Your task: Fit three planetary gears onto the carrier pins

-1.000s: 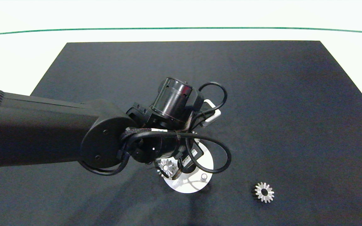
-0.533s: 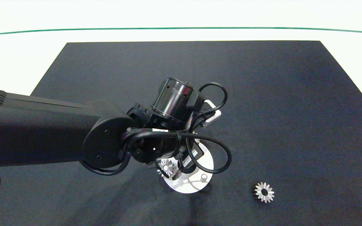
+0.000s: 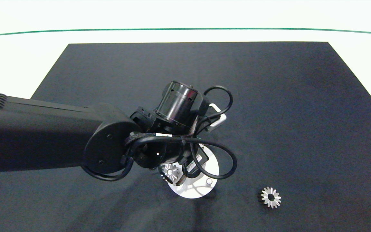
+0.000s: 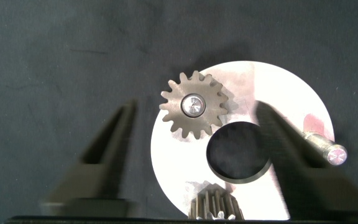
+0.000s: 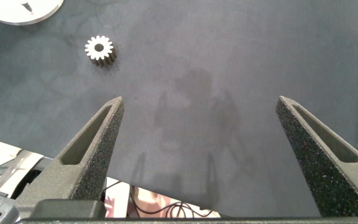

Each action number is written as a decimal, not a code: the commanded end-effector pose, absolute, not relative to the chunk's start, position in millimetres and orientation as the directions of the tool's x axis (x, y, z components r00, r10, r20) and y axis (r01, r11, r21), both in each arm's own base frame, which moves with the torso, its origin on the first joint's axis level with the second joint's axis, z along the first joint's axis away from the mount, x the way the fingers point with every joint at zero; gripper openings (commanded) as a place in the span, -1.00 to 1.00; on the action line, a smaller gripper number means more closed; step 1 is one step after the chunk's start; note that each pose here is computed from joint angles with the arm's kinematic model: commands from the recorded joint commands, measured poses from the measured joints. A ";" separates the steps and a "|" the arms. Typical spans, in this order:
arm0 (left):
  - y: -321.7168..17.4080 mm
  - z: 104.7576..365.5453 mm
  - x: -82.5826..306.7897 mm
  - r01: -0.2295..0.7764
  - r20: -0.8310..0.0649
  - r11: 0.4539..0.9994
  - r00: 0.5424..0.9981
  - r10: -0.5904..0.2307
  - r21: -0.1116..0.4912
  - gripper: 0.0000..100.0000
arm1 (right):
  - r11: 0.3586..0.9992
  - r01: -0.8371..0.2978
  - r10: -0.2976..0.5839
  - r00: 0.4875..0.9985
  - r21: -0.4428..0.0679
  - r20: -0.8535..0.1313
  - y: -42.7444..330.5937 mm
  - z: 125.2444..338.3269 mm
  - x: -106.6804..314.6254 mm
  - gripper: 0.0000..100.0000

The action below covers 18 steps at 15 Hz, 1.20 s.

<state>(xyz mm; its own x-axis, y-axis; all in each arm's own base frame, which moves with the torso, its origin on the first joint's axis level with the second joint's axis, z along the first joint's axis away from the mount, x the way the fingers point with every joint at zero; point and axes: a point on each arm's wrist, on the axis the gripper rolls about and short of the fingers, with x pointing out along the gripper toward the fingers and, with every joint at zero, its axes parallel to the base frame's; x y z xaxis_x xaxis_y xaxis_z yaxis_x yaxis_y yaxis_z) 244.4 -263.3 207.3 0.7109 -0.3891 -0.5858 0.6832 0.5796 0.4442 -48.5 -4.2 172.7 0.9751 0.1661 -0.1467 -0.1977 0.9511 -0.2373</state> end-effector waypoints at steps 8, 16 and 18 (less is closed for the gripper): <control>-97.5 324.9 184.5 0.390 -0.433 0.807 0.882 -0.188 0.444 1.00 | 0.949 -0.221 0.176 0.963 -0.226 -0.202 -1.1 209.6 -24.2 1.00; -3.2 272.4 90.2 0.116 -0.480 0.914 0.872 0.094 0.389 1.00 | 0.813 -0.581 0.365 0.570 -0.047 -0.737 38.3 184.6 103.6 1.00; -1.9 271.7 78.2 0.096 -0.456 0.919 0.885 0.098 0.383 1.00 | 0.770 -0.638 0.380 0.482 -0.019 -0.789 54.6 176.1 122.1 1.00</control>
